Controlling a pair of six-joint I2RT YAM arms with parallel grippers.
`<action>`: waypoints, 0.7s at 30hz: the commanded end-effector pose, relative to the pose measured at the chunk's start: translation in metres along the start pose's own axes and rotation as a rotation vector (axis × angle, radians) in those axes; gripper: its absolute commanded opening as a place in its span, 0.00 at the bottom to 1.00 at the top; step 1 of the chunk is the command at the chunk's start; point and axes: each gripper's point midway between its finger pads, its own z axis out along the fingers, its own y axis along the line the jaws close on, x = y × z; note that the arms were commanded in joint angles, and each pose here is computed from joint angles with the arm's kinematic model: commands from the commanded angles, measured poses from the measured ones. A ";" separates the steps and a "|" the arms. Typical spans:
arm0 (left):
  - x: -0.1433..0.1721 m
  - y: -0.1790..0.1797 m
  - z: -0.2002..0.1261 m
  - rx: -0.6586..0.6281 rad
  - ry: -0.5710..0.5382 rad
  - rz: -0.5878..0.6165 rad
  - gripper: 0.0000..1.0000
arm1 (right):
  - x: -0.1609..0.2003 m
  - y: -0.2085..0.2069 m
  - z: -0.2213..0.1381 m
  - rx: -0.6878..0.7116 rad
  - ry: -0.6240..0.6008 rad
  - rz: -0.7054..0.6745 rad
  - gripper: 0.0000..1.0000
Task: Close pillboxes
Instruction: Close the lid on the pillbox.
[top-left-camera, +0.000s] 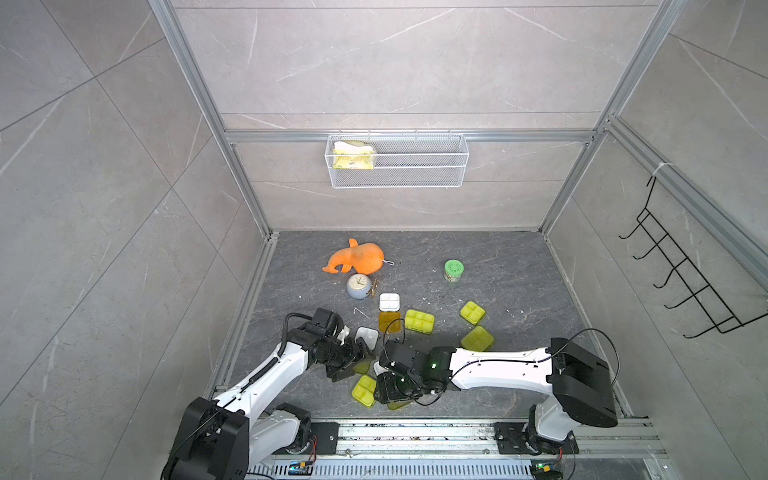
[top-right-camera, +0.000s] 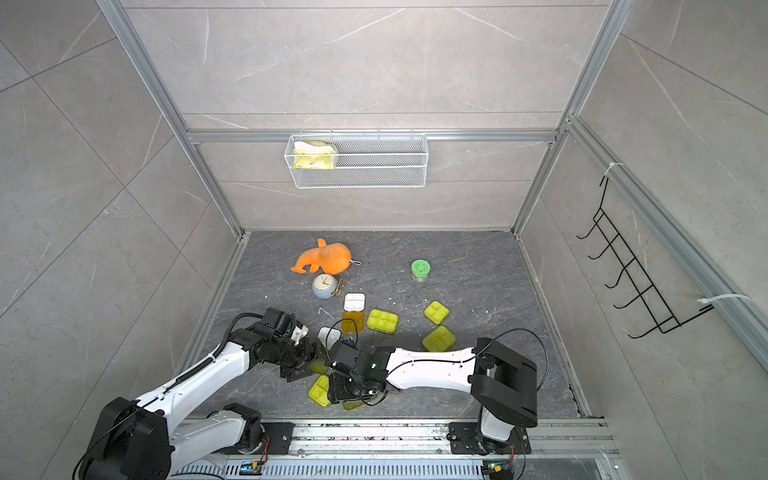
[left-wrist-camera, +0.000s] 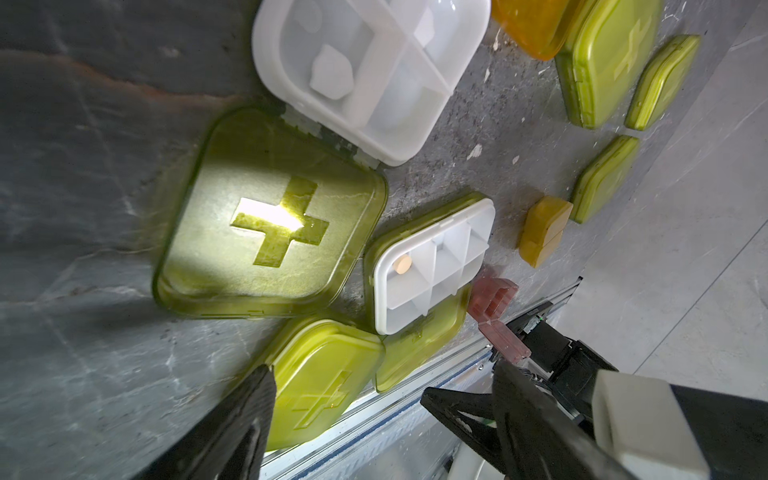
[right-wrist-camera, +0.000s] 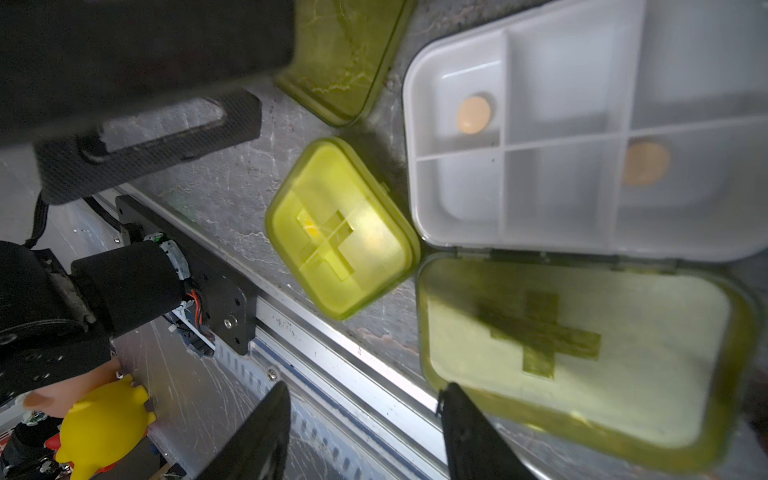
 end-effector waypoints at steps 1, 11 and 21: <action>0.003 -0.004 -0.002 -0.015 0.022 0.035 0.82 | 0.002 -0.001 0.000 -0.009 0.004 0.008 0.60; 0.015 0.010 0.006 -0.079 0.006 0.033 0.81 | 0.004 0.003 0.014 -0.026 0.039 0.012 0.58; 0.017 0.025 0.016 -0.075 -0.029 -0.002 0.82 | 0.004 0.003 0.013 -0.022 0.039 0.007 0.58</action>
